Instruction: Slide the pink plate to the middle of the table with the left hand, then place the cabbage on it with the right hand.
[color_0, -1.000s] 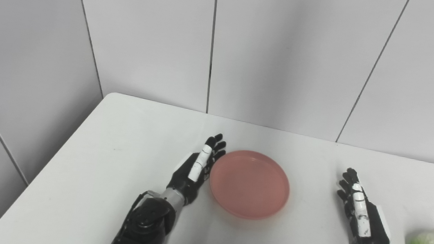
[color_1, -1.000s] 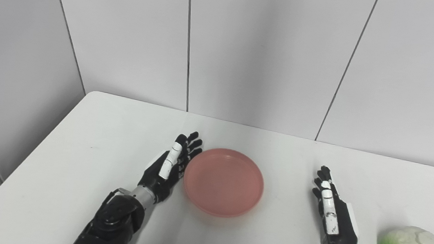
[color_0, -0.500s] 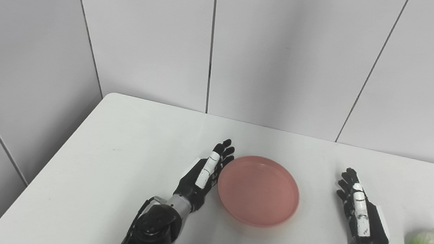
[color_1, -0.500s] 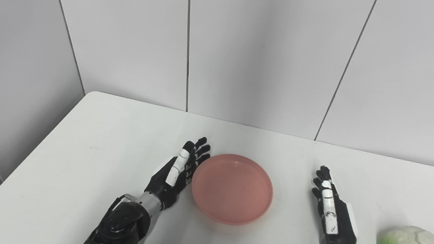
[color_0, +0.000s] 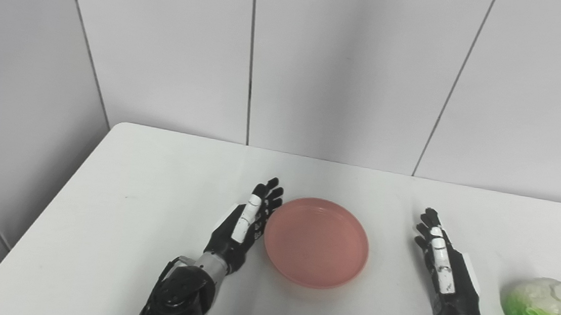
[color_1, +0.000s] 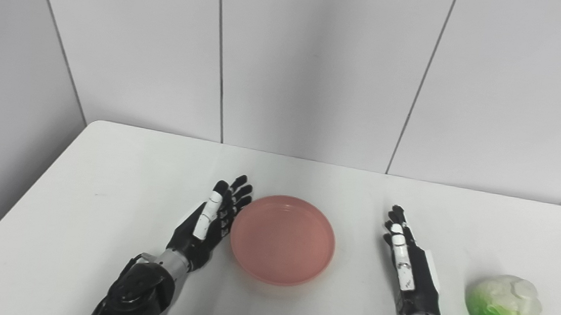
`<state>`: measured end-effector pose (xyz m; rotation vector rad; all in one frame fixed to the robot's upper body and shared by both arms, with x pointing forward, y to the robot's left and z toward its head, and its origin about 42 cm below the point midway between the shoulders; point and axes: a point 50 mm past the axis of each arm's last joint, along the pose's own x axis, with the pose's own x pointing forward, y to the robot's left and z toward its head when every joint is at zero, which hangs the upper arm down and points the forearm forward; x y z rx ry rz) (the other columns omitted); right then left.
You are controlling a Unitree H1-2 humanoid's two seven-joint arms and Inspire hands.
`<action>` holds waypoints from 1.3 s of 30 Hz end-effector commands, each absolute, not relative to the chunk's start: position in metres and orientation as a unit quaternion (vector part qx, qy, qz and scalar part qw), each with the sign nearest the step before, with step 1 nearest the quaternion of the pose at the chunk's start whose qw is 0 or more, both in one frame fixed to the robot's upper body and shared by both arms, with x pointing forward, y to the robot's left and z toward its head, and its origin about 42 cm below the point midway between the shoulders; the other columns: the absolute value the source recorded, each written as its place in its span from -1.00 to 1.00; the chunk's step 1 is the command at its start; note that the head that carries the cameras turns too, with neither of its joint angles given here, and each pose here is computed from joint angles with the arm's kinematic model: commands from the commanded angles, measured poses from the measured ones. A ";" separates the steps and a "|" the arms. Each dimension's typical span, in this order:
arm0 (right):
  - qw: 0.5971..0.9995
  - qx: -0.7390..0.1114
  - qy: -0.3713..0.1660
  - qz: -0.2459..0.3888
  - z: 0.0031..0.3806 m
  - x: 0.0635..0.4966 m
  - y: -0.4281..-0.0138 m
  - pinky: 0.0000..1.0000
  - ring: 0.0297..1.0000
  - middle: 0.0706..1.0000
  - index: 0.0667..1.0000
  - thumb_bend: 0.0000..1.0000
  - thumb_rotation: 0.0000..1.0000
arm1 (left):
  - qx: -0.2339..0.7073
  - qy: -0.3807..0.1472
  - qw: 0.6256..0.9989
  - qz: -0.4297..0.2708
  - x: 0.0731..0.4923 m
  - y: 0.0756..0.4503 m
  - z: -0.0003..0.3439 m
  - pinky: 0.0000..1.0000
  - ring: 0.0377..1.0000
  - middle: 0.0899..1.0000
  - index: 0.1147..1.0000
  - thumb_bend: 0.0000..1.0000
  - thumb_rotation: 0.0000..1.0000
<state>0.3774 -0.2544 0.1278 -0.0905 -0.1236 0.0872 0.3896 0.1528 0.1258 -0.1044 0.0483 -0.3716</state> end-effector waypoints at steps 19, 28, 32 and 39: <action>0.910 -0.304 -0.279 -0.033 0.271 0.375 -0.249 0.52 0.60 0.62 0.72 0.65 0.76 | -0.053 0.043 0.981 -0.180 0.382 0.181 0.114 1.00 1.00 1.00 1.00 0.61 1.00; 0.870 -0.376 -0.314 -0.058 0.320 0.354 -0.276 0.51 0.64 0.69 0.75 0.91 0.64 | -0.044 0.048 0.982 -0.177 0.378 0.189 0.114 0.98 0.98 0.99 1.00 0.62 1.00; 0.852 -0.408 -0.322 -0.067 0.335 0.344 -0.297 0.54 0.71 0.75 0.80 0.96 0.49 | -0.044 0.050 0.982 -0.178 0.377 0.194 0.113 0.98 0.97 0.98 0.99 0.64 1.00; 0.827 -0.474 -0.286 -0.097 0.348 0.328 -0.338 0.63 0.78 0.81 0.83 1.00 0.37 | -0.046 0.053 0.982 -0.176 0.377 0.201 0.112 0.95 0.94 0.95 0.97 0.66 1.00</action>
